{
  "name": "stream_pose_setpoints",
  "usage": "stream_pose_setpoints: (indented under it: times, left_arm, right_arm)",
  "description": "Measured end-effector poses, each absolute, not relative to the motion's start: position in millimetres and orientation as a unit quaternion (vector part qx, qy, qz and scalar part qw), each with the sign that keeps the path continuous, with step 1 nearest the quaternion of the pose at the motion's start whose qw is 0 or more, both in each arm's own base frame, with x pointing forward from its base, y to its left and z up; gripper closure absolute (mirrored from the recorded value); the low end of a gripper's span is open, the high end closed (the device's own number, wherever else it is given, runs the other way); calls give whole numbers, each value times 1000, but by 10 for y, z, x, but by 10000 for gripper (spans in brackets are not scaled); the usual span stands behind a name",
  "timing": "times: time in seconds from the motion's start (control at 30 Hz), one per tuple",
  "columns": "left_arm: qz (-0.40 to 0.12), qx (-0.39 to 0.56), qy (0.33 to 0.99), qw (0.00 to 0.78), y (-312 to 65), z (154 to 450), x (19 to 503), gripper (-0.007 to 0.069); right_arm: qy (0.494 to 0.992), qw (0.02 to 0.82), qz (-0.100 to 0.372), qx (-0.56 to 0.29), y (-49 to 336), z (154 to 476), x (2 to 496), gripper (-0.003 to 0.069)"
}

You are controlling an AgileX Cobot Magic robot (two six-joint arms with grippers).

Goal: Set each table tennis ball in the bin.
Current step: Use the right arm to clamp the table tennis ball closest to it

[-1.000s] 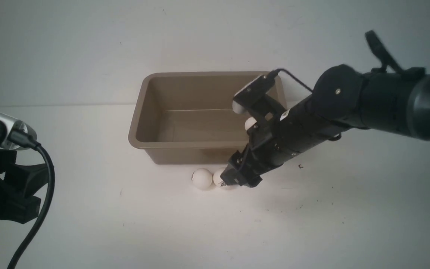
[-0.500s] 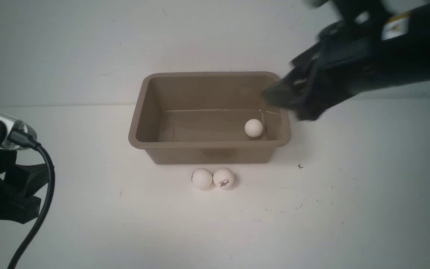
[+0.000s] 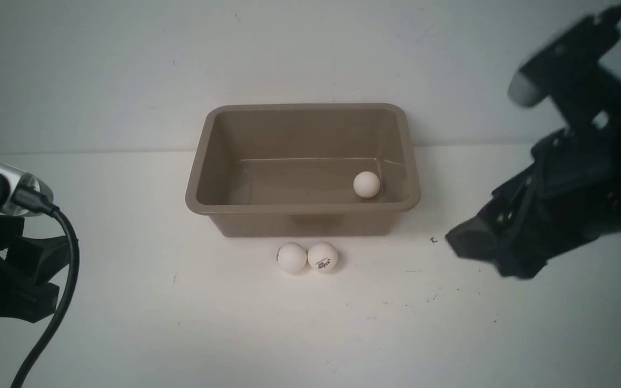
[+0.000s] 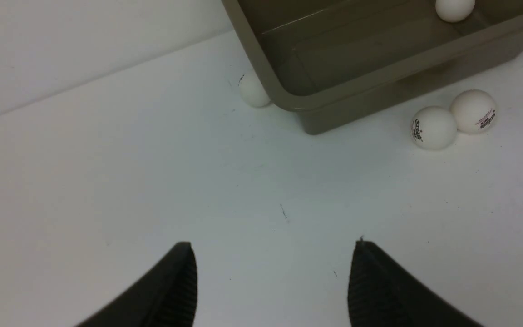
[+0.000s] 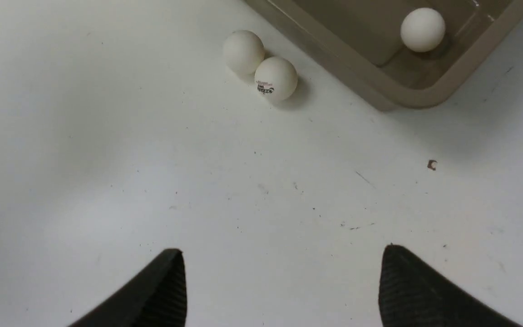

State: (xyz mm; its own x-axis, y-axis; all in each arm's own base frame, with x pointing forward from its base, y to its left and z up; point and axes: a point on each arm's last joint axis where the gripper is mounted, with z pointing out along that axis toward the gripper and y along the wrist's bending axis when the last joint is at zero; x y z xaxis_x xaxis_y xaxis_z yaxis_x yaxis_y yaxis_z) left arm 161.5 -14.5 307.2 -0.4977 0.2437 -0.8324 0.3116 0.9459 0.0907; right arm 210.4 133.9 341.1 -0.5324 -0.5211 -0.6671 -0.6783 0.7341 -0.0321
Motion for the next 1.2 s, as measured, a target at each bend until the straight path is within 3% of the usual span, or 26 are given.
stream_pose_setpoints:
  times: [0.27, 0.6, 0.9, 1.2]
  left_arm:
    - [-36, 160, 865, 474, -146, 3072, 1615, 220]
    - [-37, 160, 865, 475, -147, 3072, 1615, 220]
    - [-40, 158, 865, 475, -150, 3073, 1615, 220]
    - [-44, 156, 865, 476, -154, 3075, 1615, 220]
  right_arm:
    - [851, 411, 140, -295, 1424, 2806, 2279, 144]
    - [865, 380, 108, -309, 1601, 2152, 2659, 144]
    - [852, 421, 126, -285, 1719, 2385, 2860, 144]
    - [854, 373, 155, -328, 2006, 2227, 2976, 144]
